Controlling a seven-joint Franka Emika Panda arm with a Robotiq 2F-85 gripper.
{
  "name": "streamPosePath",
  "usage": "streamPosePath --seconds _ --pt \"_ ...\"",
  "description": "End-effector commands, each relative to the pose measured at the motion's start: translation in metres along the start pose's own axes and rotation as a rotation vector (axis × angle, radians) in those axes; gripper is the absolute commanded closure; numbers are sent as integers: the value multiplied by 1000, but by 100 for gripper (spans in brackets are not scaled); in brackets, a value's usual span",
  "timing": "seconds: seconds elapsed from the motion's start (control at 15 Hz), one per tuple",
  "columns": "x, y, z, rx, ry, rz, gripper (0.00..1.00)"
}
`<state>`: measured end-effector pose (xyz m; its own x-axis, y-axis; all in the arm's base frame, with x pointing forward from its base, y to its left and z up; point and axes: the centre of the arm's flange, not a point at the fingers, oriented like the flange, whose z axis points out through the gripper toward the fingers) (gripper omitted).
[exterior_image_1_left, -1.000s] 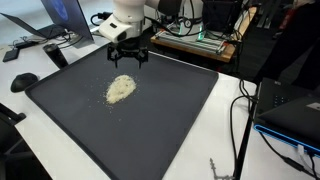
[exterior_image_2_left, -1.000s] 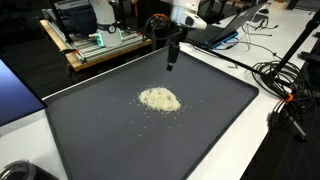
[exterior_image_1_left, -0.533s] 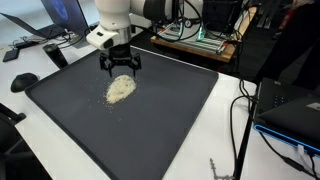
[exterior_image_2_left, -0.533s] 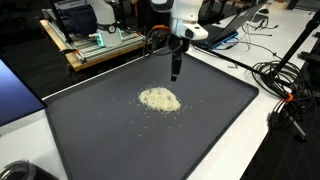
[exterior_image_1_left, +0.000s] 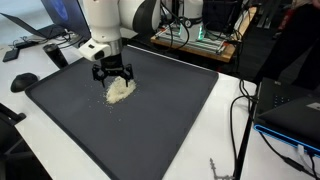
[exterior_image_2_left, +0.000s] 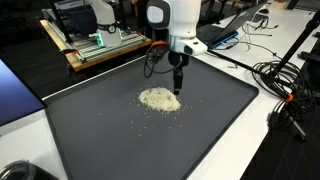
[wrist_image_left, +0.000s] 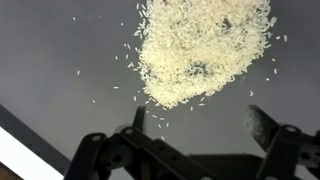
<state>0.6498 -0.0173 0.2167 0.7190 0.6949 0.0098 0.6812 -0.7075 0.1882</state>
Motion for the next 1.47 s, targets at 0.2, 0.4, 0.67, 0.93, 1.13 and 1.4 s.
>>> streamPosePath --seconds 0.2,0.4,0.67,0.93,1.13,1.4 --pt "11 21 30 5 22 -33 0" --pt "12 27 41 8 13 -34 0" --pt "13 31 54 14 3 -36 0" --pt "10 33 61 29 0 -37 5" --pt "9 34 65 42 2 -45 28" --pt "8 36 67 60 1 -48 53"
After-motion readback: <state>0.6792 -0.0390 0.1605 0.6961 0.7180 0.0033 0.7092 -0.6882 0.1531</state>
